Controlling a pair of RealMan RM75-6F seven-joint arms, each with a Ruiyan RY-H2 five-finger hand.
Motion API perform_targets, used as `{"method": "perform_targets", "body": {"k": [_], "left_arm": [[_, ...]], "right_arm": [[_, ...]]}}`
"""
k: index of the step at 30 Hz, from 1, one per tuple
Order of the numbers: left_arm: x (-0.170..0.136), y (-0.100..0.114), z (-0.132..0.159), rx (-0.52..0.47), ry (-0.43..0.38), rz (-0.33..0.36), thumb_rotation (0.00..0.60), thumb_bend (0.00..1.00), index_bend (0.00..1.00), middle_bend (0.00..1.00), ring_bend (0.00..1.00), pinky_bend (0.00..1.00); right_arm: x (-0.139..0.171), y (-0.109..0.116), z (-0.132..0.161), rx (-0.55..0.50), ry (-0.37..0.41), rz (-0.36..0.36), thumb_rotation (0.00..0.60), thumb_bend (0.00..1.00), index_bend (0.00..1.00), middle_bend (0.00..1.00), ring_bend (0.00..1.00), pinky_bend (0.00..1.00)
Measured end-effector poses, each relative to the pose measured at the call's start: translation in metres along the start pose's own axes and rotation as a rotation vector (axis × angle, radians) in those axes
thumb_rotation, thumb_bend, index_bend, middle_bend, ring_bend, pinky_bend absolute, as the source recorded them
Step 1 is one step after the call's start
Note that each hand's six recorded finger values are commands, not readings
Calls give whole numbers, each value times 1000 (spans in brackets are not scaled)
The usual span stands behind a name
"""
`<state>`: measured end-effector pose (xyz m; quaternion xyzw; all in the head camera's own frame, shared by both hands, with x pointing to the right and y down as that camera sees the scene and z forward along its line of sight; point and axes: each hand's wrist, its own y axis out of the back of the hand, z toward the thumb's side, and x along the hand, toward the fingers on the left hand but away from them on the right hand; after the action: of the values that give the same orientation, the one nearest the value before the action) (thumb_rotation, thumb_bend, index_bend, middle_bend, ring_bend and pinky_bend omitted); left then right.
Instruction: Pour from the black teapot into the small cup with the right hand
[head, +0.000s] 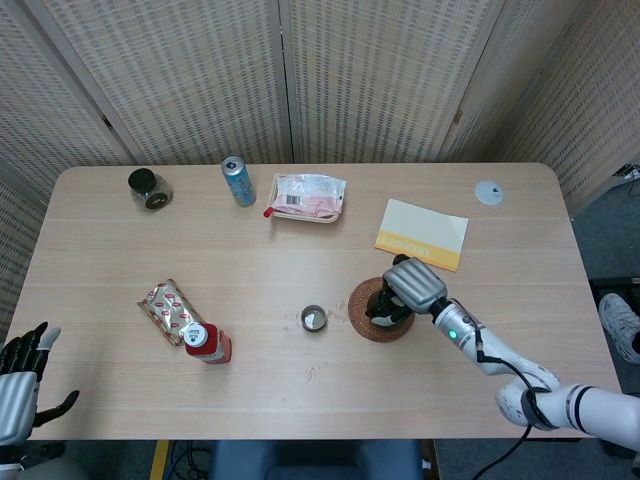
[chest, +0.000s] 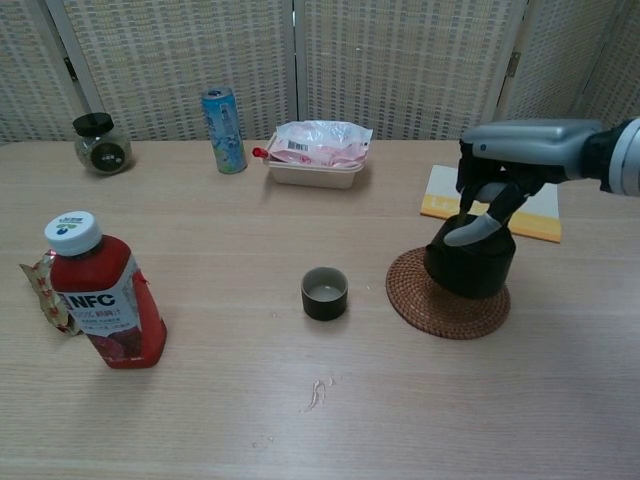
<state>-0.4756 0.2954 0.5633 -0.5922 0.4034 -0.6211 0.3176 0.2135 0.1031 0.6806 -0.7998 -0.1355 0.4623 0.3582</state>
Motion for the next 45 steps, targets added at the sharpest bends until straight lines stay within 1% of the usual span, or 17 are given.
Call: {"method": "perform_targets", "body": {"k": [2, 4, 6, 9, 12, 13, 17, 22, 23, 27, 29, 42, 45], "left_arm": [[0, 0, 0, 2, 0, -3, 600, 210, 55, 0, 0, 0], [1, -1, 1, 1, -1, -4, 600, 210, 55, 0, 0, 0], [1, -1, 1, 0, -4, -5, 600, 210, 55, 0, 0, 0], [1, 0, 2, -2, -7, -2, 600, 210, 55, 0, 0, 0], [1, 0, 2, -2, -7, -2, 600, 210, 55, 0, 0, 0], [1, 0, 2, -2, -6, -2, 600, 210, 55, 0, 0, 0], [1, 1, 2, -2, -5, 1, 600, 210, 55, 0, 0, 0], [1, 1, 2, -3, -5, 1, 600, 210, 55, 0, 0, 0], [1, 1, 2, -3, -6, 0, 600, 210, 55, 0, 0, 0], [0, 0, 2, -4, -5, -1, 600, 210, 55, 0, 0, 0], [0, 0, 1, -3, -3, 0, 600, 210, 55, 0, 0, 0], [-1, 0, -1, -2, 4, 0, 600, 211, 55, 0, 0, 0], [-1, 0, -2, -3, 7, 0, 600, 210, 55, 0, 0, 0]], "right_arm": [[3, 1, 0, 14, -2, 3, 350, 10, 1000, 1000, 898, 281], [6, 1, 0, 22, -4, 5, 351, 64, 1000, 1000, 898, 281], [9, 1, -1, 27, -7, 6, 350, 152, 1000, 1000, 898, 281], [12, 0, -1, 32, -7, 6, 351, 254, 1000, 1000, 898, 282], [14, 0, -1, 38, -6, 3, 351, 335, 1000, 1000, 898, 295], [14, 0, -1, 40, -6, 1, 351, 346, 1000, 1000, 898, 297], [16, 0, -2, 44, -7, -5, 351, 358, 1000, 1000, 898, 316], [16, 1, -1, 41, -3, -12, 356, 394, 1000, 1000, 898, 426], [16, 1, -1, 40, -3, -11, 368, 409, 1000, 1000, 898, 441], [14, 2, -1, 39, -2, -9, 424, 454, 1000, 1000, 898, 449], [14, 2, 0, 39, 0, -9, 442, 467, 1000, 1000, 898, 449], [8, 2, 3, 63, 7, 10, 477, 488, 1000, 1000, 898, 509], [6, 2, 5, 68, 9, 11, 490, 487, 1000, 1000, 898, 540]]}}
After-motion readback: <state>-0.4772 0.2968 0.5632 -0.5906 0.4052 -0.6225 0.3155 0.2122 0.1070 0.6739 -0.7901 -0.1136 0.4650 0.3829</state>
